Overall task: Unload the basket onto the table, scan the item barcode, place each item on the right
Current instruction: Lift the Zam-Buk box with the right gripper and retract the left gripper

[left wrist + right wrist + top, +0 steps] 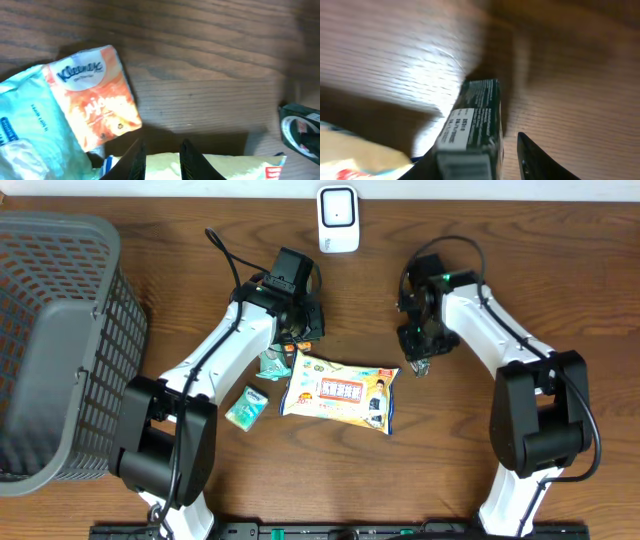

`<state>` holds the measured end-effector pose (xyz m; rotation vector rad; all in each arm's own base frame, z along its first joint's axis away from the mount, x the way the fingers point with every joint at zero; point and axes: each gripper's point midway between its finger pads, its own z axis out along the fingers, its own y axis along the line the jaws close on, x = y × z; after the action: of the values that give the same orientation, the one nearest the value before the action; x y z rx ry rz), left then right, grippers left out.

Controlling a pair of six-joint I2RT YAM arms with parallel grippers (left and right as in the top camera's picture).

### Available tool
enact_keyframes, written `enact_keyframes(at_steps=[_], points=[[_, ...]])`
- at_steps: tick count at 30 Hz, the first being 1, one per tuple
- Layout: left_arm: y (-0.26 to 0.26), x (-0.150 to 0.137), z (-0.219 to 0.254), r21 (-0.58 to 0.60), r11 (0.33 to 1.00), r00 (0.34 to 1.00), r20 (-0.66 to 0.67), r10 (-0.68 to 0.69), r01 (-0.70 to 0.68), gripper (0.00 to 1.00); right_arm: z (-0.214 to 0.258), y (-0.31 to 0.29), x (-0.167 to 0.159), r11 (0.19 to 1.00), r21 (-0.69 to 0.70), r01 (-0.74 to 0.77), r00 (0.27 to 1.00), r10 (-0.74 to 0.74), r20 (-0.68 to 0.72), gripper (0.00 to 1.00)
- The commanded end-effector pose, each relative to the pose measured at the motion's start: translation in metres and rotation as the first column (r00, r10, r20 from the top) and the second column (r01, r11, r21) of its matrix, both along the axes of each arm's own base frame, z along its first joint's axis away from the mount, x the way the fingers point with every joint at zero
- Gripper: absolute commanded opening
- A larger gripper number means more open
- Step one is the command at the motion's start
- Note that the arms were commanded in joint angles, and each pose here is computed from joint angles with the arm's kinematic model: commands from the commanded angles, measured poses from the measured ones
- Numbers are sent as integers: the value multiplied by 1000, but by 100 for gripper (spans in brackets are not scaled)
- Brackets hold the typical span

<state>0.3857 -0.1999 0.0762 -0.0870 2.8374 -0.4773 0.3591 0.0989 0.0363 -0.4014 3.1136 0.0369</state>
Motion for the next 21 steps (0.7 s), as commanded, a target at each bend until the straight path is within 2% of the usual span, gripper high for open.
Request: enact_keyframes(at_steps=[1,9,13,15,21], points=[[4,2,-2,29,999,1000,11,-13,13,24,24,7,8,999,44,-6,999,4,34,39],[5,4,10,25,999,999,45,-30,29,25,75,2,7,999,45,0,992,-5,123,50],[7,5,35,10,999,994,104,-37,37,25,78,2,1,999,43,-1,994,-3,112,51],[11,4,57,6,999,986,156,-55,54,29,76,3,-5,999,37,-8,996,5,88,50],[58,-5,129,22,999,953,303,23,-31,43,56,6,-15,999,-17,-28,997,30,75,50]])
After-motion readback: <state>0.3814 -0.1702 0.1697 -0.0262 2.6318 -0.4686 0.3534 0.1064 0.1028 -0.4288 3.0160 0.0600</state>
